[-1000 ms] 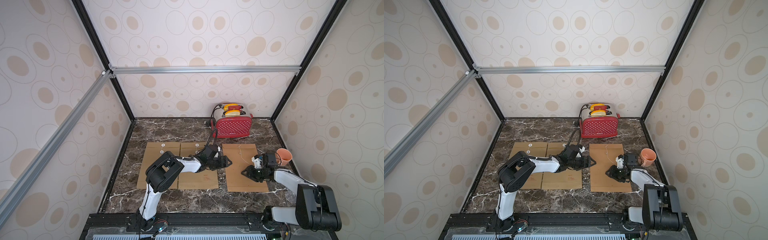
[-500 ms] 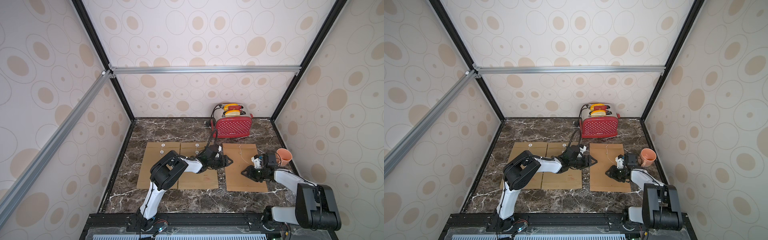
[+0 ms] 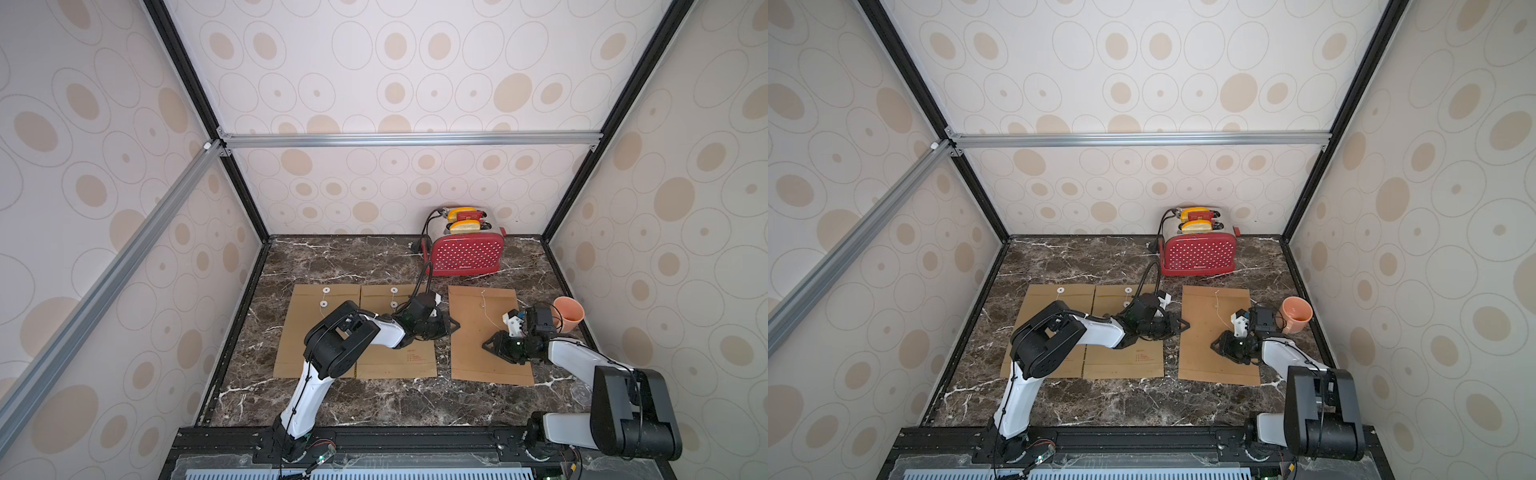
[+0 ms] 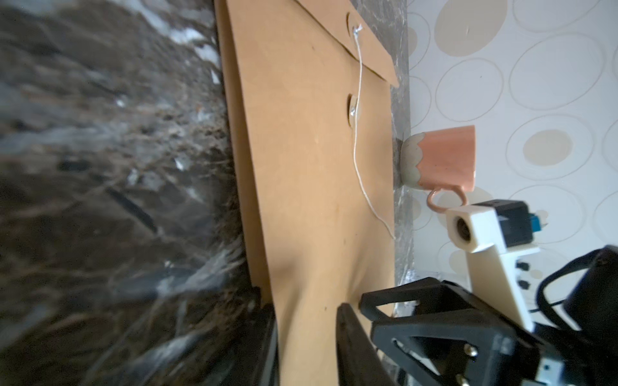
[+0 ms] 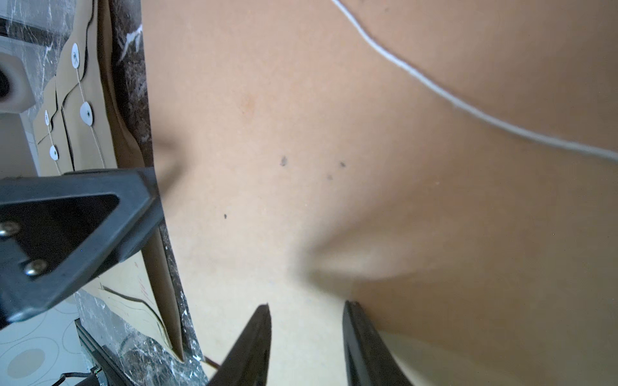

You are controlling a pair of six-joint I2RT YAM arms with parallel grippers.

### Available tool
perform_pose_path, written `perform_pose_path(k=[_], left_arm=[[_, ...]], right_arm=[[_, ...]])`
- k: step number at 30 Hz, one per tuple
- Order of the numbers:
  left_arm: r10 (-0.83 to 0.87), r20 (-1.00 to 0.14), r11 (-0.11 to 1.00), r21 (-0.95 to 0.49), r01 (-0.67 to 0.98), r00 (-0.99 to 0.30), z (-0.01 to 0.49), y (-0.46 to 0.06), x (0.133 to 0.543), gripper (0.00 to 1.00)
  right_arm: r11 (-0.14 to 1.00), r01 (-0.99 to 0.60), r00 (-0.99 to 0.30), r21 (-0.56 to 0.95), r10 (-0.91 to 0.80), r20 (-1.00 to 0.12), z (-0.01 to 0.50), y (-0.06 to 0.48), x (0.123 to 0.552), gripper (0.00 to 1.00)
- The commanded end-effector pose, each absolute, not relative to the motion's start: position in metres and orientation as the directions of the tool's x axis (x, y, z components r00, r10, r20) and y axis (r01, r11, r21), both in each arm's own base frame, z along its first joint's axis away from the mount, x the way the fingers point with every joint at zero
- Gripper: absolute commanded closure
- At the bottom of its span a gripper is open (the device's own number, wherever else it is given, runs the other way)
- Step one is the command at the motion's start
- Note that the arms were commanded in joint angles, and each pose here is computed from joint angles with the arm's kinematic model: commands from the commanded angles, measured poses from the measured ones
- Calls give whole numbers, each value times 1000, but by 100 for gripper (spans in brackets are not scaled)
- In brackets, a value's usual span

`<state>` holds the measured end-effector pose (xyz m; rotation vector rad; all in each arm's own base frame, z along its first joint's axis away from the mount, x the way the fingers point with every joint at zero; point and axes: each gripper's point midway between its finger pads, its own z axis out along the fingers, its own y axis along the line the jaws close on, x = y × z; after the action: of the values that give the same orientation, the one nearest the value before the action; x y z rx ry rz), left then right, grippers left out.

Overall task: Close the mouth of the file bag
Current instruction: Pick up the file bag from the center of the board.

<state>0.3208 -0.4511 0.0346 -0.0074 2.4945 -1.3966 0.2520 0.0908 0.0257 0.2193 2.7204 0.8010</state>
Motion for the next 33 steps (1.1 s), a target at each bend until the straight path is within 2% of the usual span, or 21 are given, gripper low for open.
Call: perform_pose_path(k=[1, 2, 4, 6, 8, 16, 24, 33], left_arm=[[-97, -221, 514, -846, 141, -970, 29, -462, 308, 80], [-95, -221, 514, -846, 142, -971, 28, -463, 307, 80], [-88, -218, 512, -847, 144, -972, 27, -465, 307, 90], [-84, -216, 510, -848, 145, -973, 26, -465, 307, 92], [-78, -222, 504, -850, 154, -972, 28, -467, 308, 99], [-79, -309, 448, -860, 244, -948, 76, -469, 309, 100], [-100, -455, 406, -830, 381, -885, 152, -452, 303, 100], [-134, -575, 403, -776, 485, -807, 226, -407, 294, 100]], right_arm=[[844, 95, -961, 528, 217, -174, 10, 88, 234, 61], [844, 95, -960, 528, 217, -174, 10, 88, 234, 61], [843, 94, -960, 529, 218, -176, 11, 88, 234, 61], [841, 92, -960, 534, 218, -178, 12, 89, 235, 61], [840, 88, -959, 536, 216, -181, 14, 90, 234, 61], [842, 36, -930, 538, 226, -291, 51, 86, 243, 61], [838, -53, -855, 543, 243, -459, 148, 70, 258, 58], [803, -212, -684, 556, 284, -672, 257, 74, 274, 55]])
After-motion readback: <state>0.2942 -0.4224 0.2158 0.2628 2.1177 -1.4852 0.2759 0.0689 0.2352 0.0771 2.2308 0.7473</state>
